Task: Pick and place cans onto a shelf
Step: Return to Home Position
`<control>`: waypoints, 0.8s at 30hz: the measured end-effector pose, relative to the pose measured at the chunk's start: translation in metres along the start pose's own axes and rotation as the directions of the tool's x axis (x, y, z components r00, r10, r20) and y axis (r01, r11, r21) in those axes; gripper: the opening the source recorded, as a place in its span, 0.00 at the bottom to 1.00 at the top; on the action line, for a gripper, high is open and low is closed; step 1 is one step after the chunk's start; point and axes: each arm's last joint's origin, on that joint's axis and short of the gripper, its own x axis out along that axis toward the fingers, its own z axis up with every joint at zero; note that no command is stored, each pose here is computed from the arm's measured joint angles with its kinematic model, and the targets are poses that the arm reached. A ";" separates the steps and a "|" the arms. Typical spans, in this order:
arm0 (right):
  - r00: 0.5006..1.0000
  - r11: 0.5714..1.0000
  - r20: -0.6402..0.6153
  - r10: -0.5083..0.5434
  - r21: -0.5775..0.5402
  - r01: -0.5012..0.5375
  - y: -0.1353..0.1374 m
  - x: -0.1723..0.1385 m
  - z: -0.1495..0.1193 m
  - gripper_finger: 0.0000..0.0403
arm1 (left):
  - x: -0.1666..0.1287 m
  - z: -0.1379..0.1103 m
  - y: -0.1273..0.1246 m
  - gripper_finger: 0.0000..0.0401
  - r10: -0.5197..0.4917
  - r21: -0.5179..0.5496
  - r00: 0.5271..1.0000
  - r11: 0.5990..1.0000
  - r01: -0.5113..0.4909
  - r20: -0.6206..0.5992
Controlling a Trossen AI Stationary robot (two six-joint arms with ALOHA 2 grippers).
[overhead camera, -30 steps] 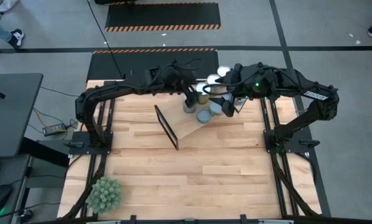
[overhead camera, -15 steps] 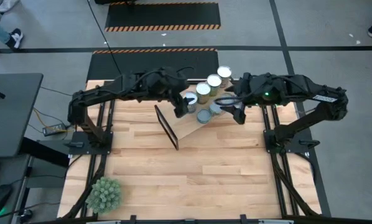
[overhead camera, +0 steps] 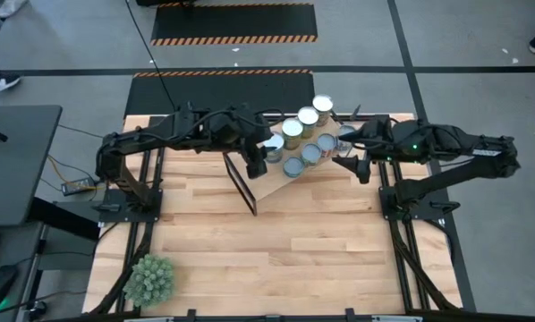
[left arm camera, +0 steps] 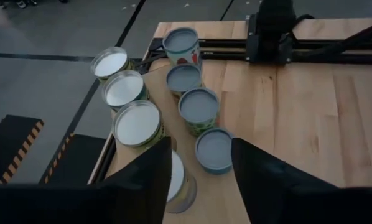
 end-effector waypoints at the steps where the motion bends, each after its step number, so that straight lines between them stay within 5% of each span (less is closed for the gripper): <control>1: 1.000 1.000 0.002 0.001 0.014 -0.001 -0.002 0.000 -0.005 0.92 | 0.000 0.000 0.000 0.42 -0.001 0.001 1.000 1.000 0.001 -0.004; 11: 0.993 0.992 0.098 0.059 0.106 -0.070 -0.012 0.003 -0.042 0.92 | 0.015 -0.008 -0.017 0.37 -0.094 -0.033 0.996 0.995 0.094 0.007; 17: 0.990 0.976 0.124 0.072 0.197 -0.096 -0.020 0.005 -0.068 0.92 | 0.020 -0.046 -0.033 0.37 -0.142 -0.124 0.990 0.982 0.140 -0.004; 24: 0.978 0.950 0.181 0.106 0.272 -0.154 -0.028 0.000 -0.087 0.92 | 0.001 -0.076 -0.032 0.37 -0.155 -0.263 0.977 0.946 0.190 0.148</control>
